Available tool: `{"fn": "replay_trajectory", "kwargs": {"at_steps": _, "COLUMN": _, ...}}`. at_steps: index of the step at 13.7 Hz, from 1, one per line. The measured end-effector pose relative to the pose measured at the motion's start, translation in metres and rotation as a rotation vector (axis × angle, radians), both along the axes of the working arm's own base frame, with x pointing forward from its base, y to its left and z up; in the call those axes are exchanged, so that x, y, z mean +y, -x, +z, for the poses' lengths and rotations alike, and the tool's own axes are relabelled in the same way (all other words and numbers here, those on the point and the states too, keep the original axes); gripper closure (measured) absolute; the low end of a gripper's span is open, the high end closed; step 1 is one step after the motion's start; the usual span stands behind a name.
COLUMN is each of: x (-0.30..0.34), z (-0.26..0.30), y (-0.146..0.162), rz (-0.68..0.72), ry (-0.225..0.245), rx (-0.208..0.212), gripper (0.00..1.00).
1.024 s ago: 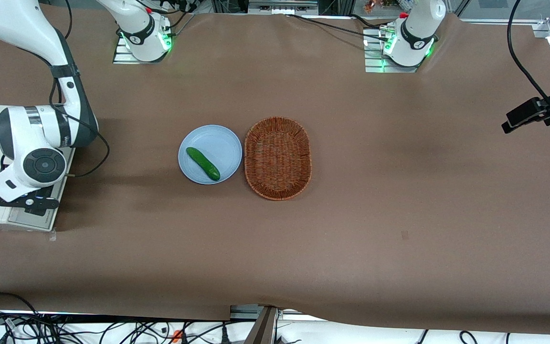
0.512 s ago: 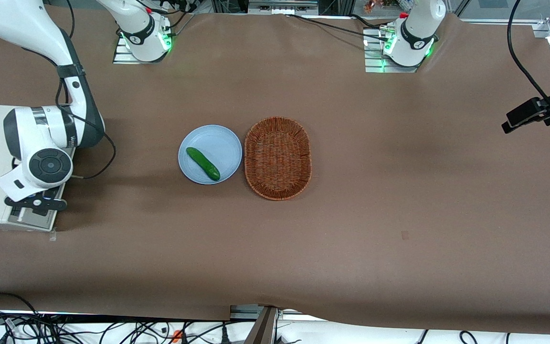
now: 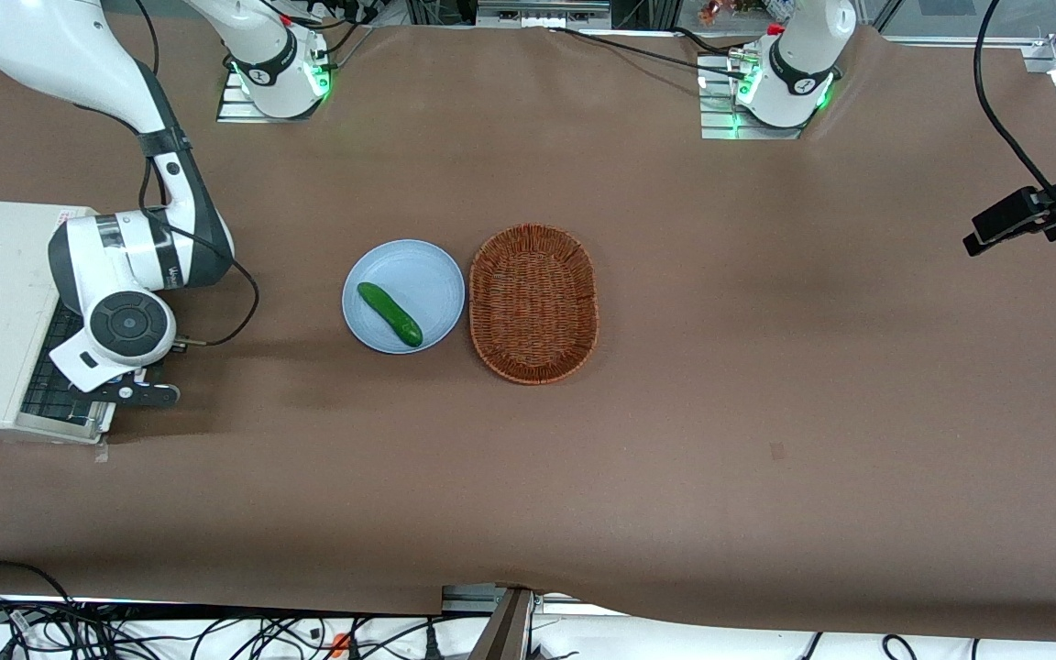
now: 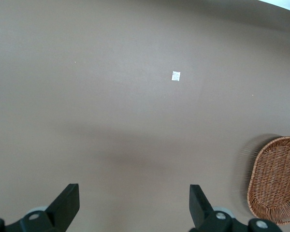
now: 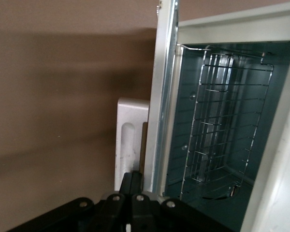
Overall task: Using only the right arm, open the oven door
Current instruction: 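Hook the right gripper on the handle and pull the door outward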
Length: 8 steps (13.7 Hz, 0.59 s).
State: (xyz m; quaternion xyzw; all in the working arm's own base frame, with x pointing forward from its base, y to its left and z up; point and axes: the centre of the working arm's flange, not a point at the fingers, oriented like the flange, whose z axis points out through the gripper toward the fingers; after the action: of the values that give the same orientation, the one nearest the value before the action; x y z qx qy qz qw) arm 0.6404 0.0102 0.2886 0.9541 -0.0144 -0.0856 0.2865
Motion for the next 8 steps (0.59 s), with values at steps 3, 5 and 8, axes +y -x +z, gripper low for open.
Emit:
{"fn": "replay_trajectory", "kwargs": {"at_steps": 3, "x": 0.006, "z": -0.009, "y": 0.000, "rz": 0.007, "ry": -0.009, "rx": 0.011, "gripper": 0.99}}
{"fn": "replay_trajectory", "kwargs": {"at_steps": 5, "x": 0.015, "z": -0.023, "y": -0.001, "rz": 0.015, "ry": -0.020, "rx": 0.026, "gripper": 0.99}}
{"fn": "replay_trajectory", "kwargs": {"at_steps": 8, "x": 0.025, "z": -0.048, "y": -0.001, "rz": 0.019, "ry": -0.045, "rx": 0.052, "gripper": 0.99}}
